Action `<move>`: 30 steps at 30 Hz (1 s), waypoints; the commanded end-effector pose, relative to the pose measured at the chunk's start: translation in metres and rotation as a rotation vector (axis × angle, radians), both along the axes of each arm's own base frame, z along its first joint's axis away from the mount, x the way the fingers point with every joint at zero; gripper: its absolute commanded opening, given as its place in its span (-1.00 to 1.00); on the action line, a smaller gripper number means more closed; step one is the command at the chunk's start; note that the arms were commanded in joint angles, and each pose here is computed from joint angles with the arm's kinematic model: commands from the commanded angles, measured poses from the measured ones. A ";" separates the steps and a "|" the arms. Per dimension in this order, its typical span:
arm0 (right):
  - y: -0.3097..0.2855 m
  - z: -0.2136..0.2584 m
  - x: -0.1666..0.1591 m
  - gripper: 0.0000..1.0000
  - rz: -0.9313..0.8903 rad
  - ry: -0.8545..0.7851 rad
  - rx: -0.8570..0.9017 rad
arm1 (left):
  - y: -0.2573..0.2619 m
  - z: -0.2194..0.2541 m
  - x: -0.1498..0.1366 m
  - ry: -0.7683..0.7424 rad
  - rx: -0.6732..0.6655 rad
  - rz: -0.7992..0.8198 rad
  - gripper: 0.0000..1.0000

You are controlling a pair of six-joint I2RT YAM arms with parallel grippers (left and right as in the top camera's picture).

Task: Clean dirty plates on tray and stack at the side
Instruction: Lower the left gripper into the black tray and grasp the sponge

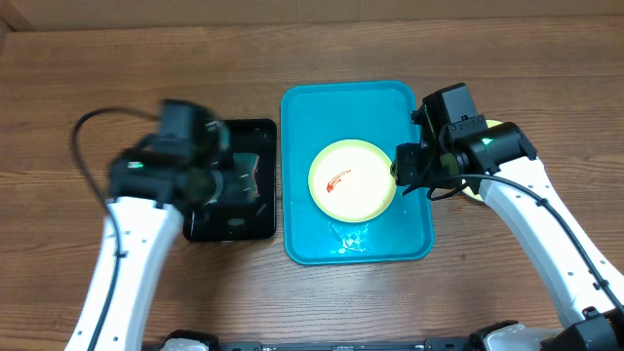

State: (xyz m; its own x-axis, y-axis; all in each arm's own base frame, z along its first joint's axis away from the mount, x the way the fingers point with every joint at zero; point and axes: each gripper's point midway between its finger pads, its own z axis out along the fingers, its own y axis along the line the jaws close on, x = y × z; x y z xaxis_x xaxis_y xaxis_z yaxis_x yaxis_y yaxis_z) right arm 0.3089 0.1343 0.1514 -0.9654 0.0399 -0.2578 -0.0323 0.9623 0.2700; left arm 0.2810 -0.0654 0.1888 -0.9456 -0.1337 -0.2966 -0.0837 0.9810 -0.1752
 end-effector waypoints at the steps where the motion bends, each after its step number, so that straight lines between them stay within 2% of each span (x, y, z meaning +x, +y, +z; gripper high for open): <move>1: 0.004 -0.001 -0.005 0.07 0.002 0.024 0.030 | 0.012 -0.009 0.022 -0.072 0.225 0.065 0.56; 4: 0.009 -0.002 -0.011 0.06 0.014 0.053 0.058 | 0.004 -0.032 0.032 -0.013 0.218 0.080 0.38; 7: 0.008 -0.003 -0.014 0.04 0.013 0.066 0.053 | -0.001 -0.068 0.029 0.127 0.196 0.081 0.30; 11: 0.007 -0.003 -0.016 0.03 0.013 0.076 0.050 | -0.006 -0.114 0.027 0.287 0.186 0.072 0.08; 14: 0.007 -0.004 -0.017 0.02 0.012 0.080 0.048 | -0.006 -0.144 0.025 0.369 0.205 0.068 -0.22; 17: 0.007 -0.004 -0.017 0.01 0.013 0.081 0.049 | -0.003 -0.161 0.027 0.402 0.211 0.082 -0.46; 21: 0.006 -0.004 -0.020 0.01 0.012 0.091 0.045 | 0.001 -0.164 0.036 0.379 0.203 0.115 -0.47; 23: 0.005 -0.005 -0.021 0.01 0.012 0.096 0.043 | 0.004 -0.164 0.038 0.372 0.198 0.124 -0.75; 25: 0.005 -0.005 -0.022 0.00 0.012 0.098 0.042 | 0.003 -0.162 0.037 0.384 0.181 0.128 -0.92; 28: 0.005 -0.005 -0.022 0.00 0.012 0.101 0.041 | 0.002 -0.145 0.038 0.391 0.177 0.124 -0.92; 30: 0.005 -0.005 -0.022 -0.01 0.012 0.099 0.041 | 0.003 -0.130 0.046 0.363 0.183 0.127 -0.77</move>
State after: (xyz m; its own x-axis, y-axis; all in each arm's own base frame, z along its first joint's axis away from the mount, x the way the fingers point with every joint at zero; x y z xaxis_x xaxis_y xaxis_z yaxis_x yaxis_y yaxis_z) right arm 0.2872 0.1390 0.1471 -0.9863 0.0308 -0.1620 -0.0208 0.9514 0.3073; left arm 0.3047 -0.0578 0.0323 -0.9691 -0.2256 0.0996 -0.2153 0.9710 0.1039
